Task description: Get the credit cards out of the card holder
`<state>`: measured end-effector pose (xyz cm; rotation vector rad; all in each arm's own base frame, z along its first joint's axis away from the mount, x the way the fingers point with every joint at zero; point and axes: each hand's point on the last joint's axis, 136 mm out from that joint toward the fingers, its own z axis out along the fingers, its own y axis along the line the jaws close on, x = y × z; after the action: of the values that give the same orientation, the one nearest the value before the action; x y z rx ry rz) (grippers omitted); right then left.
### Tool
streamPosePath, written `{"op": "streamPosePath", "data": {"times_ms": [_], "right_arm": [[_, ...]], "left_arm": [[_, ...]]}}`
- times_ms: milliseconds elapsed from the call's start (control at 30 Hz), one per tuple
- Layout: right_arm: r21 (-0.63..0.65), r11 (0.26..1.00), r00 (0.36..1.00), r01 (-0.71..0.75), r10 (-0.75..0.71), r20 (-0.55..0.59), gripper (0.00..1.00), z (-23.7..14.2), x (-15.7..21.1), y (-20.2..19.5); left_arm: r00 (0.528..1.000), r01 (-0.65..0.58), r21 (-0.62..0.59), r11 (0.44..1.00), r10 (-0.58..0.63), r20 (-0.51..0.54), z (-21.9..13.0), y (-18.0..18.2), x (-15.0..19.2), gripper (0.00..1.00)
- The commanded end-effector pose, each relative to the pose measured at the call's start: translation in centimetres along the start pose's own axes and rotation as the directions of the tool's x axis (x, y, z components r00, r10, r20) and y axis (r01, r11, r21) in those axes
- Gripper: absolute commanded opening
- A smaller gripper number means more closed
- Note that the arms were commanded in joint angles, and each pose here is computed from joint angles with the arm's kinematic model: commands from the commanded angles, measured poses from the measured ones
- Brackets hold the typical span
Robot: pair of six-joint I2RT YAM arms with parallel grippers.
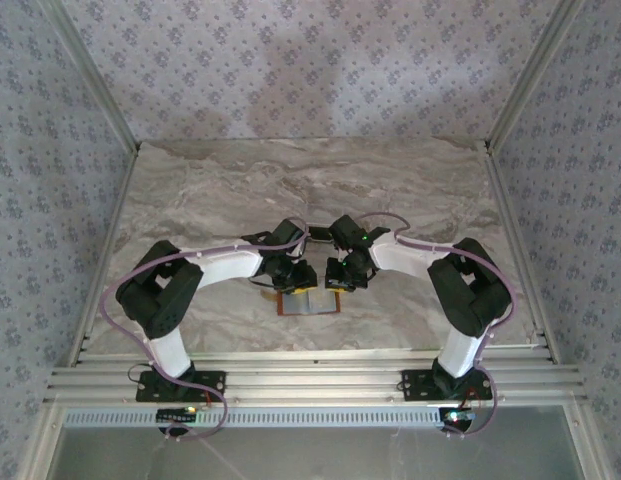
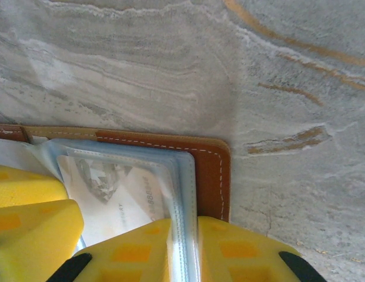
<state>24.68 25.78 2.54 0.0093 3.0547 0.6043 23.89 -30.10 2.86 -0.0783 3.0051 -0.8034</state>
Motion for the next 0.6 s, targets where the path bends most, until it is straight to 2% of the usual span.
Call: {"op": "streamPosePath", "data": {"times_ms": [0, 267, 567], "right_arm": [[0.061, 0.998, 0.999, -0.003, 0.005, -0.031, 0.18, 0.3, 1.2, -1.5], [0.060, 0.998, 1.000, -0.002, 0.004, -0.031, 0.18, 0.3, 1.3, -1.6], [0.062, 0.998, 0.999, -0.005, 0.007, -0.032, 0.18, 0.4, 1.4, -1.7]], "left_arm": [[1.000, 0.008, -0.097, 0.995, -0.010, -0.017, 0.5, 2.2, 0.8, 0.31], [0.997, 0.070, 0.144, 0.987, -0.067, -0.028, 1.7, -0.1, 0.6, 0.31], [0.998, 0.056, 0.240, 0.969, -0.064, 0.026, 0.0, -0.9, -0.1, 0.22]]}}
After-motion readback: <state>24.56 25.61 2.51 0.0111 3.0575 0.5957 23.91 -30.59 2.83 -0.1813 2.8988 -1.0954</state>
